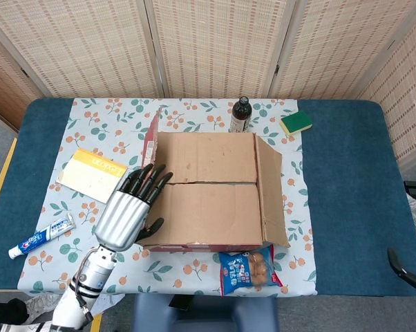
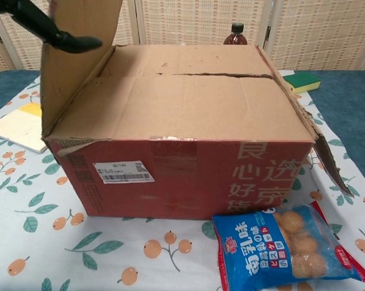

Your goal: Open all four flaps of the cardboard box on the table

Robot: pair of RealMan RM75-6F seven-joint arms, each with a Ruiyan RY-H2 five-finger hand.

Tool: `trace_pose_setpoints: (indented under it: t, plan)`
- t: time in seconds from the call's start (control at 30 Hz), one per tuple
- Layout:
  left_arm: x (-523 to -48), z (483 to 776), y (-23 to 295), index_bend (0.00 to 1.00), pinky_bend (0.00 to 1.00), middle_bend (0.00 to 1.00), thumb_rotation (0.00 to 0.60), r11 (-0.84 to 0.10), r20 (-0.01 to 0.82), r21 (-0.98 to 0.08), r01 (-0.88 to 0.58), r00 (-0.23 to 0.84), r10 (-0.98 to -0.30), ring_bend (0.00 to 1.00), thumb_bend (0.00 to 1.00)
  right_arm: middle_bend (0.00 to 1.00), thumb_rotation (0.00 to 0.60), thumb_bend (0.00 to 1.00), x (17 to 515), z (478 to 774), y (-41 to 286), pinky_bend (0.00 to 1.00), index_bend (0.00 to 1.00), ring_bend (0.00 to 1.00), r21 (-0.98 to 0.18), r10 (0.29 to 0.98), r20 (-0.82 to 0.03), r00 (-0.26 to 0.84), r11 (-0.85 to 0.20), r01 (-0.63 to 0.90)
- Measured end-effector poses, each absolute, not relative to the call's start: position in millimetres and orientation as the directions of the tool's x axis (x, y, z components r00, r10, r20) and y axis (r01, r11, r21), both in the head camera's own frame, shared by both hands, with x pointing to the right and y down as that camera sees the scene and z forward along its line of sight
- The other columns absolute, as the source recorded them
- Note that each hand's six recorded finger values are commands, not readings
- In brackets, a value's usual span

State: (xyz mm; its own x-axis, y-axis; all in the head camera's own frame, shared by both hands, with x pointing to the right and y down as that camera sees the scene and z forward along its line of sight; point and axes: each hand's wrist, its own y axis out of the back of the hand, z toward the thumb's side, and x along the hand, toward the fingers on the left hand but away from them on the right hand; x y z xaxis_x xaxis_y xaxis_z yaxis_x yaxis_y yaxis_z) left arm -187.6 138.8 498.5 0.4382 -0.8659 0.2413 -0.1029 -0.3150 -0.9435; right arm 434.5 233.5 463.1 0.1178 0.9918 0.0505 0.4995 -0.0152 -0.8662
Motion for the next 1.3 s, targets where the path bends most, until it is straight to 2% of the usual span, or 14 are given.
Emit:
trace_pose_setpoints:
  t: [0.6, 0.9, 1.1, 1.3]
  plan:
    - [-274, 493, 117, 0.00, 0.16, 0.08, 0.600, -0.258, 0.218, -0.958, -0.126, 0.261, -0.940, 0.08, 0.32, 0.00, 0.600, 0.40, 429, 480, 229, 0.00, 0.00, 0.00, -0.880, 0.992, -0.001, 0.124, -0.060, 0.472]
    - [-319, 507, 120, 0.00, 0.16, 0.08, 0.600, -0.258, 0.246, -0.964, -0.058, 0.166, -0.955, 0.08, 0.32, 0.00, 0.600, 0.40, 424, 488, 229, 0.00, 0.00, 0.00, -0.891, 0.991, -0.020, 0.134, -0.078, 0.446]
    - [-345, 519, 131, 0.00, 0.16, 0.08, 0.600, -0.293, 0.283, -0.954, -0.067, 0.123, -0.951, 0.07, 0.32, 0.00, 0.600, 0.39, 414, 504, 221, 0.00, 0.00, 0.00, -0.903, 0.981, -0.089, 0.174, -0.153, 0.401]
    - [-365, 532, 160, 0.00, 0.16, 0.08, 0.600, -0.318, 0.304, -0.945, -0.077, 0.154, -0.940, 0.06, 0.32, 0.00, 0.600, 0.39, 387, 520, 192, 0.00, 0.00, 0.00, -0.886, 0.948, -0.187, 0.259, -0.276, 0.373]
